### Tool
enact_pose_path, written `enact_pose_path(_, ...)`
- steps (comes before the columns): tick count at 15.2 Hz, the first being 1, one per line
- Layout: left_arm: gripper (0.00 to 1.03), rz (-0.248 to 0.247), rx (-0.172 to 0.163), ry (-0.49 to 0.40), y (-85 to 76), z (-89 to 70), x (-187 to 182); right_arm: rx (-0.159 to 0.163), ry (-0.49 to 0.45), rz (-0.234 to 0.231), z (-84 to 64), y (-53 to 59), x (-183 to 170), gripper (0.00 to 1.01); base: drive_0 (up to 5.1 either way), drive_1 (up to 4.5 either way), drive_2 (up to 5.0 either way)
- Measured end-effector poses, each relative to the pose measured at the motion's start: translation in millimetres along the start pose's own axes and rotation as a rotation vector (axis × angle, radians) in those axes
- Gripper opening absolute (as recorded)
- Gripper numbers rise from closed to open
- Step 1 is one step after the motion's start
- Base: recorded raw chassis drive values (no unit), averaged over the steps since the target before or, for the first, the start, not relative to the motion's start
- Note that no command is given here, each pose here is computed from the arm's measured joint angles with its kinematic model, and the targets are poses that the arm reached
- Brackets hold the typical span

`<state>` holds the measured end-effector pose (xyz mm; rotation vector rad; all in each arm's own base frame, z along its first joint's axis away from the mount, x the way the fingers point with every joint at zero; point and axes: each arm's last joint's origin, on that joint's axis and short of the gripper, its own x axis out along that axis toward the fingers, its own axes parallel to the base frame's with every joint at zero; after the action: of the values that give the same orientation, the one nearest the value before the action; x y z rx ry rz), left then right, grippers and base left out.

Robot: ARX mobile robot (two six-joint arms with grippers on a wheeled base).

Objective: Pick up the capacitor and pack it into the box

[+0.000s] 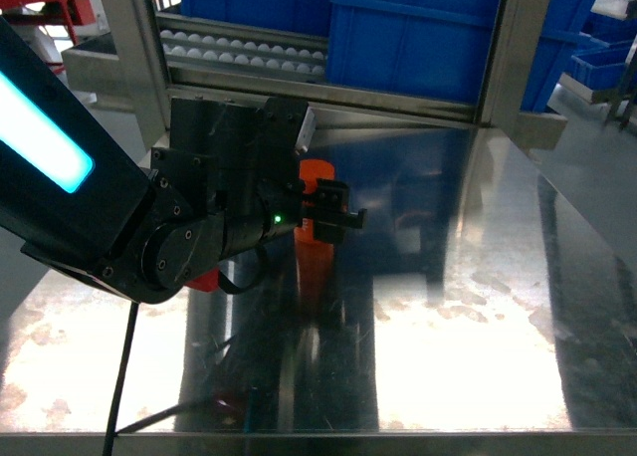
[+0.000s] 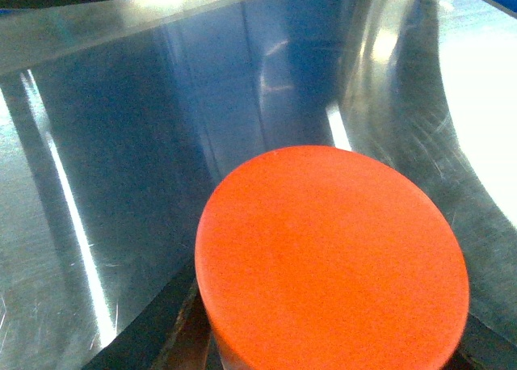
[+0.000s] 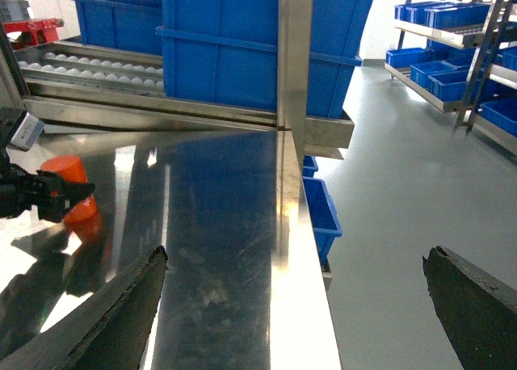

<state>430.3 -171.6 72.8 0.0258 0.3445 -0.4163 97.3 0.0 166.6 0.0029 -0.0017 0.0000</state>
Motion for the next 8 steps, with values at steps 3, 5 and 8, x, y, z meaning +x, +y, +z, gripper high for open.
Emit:
enact_pose_path(3, 0.46, 0.032, -0.026, -0.016, 2.6, -0.1, -5.9, 0.000, 0.000, 0.000, 0.0, 0.0, 0.0, 0.98, 0.0, 0.00, 0.0)
enact_pose_path(5, 0.46, 0.116, -0.055, -0.084, 11.0, 18.0, -35.2, 0.000, 0.000, 0.000, 0.0, 0.0, 0.0, 0.98, 0.0, 0.00, 0.0)
enact_pose_path(8, 0.46, 0.304, -0.020, -0.329, 32.8, 77.9, -124.1, 0.000, 0.000, 0.000, 0.0, 0.0, 0.0, 0.98, 0.0, 0.00, 0.0)
